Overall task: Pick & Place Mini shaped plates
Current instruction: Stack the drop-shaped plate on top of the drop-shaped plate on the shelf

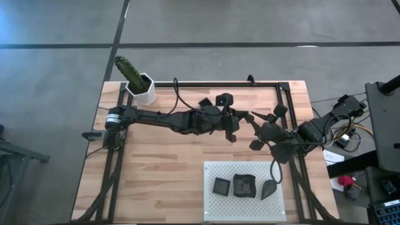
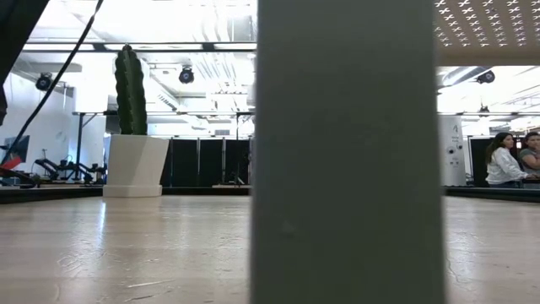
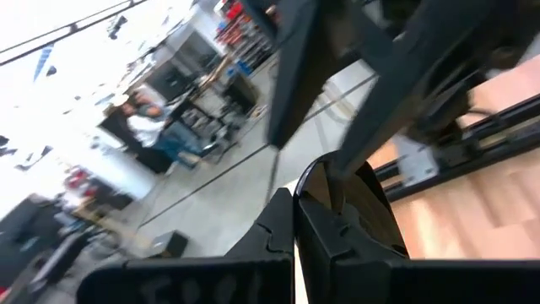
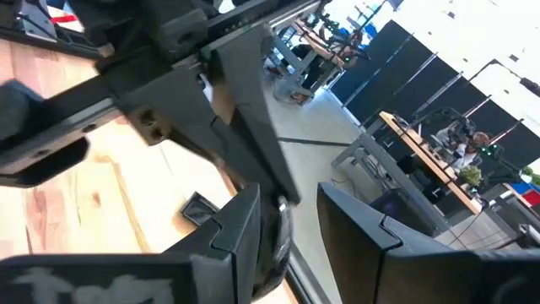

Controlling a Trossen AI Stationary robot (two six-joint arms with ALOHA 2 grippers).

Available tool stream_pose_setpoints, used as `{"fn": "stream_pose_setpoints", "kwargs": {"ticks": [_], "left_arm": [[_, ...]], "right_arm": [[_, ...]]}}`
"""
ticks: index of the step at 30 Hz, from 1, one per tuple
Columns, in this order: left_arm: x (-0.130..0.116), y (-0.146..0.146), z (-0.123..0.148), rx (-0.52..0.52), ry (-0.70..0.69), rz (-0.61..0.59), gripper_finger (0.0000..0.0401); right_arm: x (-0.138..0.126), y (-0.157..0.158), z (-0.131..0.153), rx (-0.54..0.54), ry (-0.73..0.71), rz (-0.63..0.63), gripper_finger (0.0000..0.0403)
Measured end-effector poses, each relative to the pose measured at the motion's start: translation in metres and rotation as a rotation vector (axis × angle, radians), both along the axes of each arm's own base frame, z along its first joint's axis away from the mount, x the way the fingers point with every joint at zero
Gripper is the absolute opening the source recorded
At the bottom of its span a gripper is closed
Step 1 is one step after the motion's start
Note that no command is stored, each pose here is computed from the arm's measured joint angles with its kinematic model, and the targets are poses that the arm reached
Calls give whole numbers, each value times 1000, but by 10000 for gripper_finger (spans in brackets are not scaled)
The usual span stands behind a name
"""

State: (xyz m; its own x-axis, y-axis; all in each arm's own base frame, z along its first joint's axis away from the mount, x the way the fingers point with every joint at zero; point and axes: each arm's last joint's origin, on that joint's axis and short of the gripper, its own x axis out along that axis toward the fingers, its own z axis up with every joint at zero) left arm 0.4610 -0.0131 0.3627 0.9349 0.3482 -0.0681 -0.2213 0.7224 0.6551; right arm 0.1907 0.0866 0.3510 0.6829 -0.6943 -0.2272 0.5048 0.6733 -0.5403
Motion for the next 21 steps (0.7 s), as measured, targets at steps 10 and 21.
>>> {"fn": "stream_pose_setpoints", "kwargs": {"ticks": [10,21], "left_arm": [[-4,-11,6,59,8,33,0],[-10,-17,14,56,-16,19,0]], "right_arm": [[0,0,0,-4,6,0,113],[-1,-1,-1,-12,20,0,97]]}}
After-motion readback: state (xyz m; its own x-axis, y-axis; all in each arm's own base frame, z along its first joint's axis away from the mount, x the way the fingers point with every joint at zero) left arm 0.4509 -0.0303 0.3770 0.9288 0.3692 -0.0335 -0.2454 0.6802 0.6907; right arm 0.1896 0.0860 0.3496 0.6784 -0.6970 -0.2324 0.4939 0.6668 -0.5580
